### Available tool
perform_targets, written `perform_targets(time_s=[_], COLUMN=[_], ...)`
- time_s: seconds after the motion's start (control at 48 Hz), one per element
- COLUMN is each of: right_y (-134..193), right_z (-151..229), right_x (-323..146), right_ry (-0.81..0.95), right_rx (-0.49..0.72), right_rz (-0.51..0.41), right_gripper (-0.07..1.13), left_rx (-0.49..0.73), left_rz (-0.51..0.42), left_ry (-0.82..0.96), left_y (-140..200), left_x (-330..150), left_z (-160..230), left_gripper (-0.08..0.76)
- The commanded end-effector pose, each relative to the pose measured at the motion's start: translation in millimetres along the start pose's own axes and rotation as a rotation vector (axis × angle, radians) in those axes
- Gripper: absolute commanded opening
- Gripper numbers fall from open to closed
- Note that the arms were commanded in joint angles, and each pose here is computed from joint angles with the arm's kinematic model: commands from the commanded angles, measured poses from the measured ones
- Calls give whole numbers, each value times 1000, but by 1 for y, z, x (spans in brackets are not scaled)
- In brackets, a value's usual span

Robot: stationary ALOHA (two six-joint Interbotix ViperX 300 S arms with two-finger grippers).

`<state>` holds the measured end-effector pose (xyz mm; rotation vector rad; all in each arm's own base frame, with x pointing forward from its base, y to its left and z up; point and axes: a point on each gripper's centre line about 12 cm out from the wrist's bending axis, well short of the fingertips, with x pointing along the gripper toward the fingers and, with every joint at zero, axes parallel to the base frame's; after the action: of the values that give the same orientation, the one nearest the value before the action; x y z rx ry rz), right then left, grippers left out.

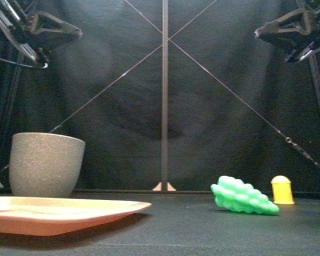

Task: Pick the yellow can then place it on the pink plate
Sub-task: Pick the yellow can

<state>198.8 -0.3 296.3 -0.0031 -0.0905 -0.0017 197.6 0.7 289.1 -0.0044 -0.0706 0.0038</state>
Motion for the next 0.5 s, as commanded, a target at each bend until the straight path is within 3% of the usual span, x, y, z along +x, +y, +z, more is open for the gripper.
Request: perform_targets(time_s=[0.021,0.333,0.5], right_y=[-2,-18,-36], right_z=[-10,-73,-110], right_x=[3,1,-19], right_ry=[40,333,508], right_rx=[15,100,175], right_rz=[-8,-105,-227], right_gripper=[8,10,14], left_rx=[3,-4,-18], left_rz=[1,13,25], left_ry=[-8,52,64], left_y=[0,3,5], left_x=[5,3,1], left_z=[8,-8,-13], left_gripper=[-21,-4,-4])
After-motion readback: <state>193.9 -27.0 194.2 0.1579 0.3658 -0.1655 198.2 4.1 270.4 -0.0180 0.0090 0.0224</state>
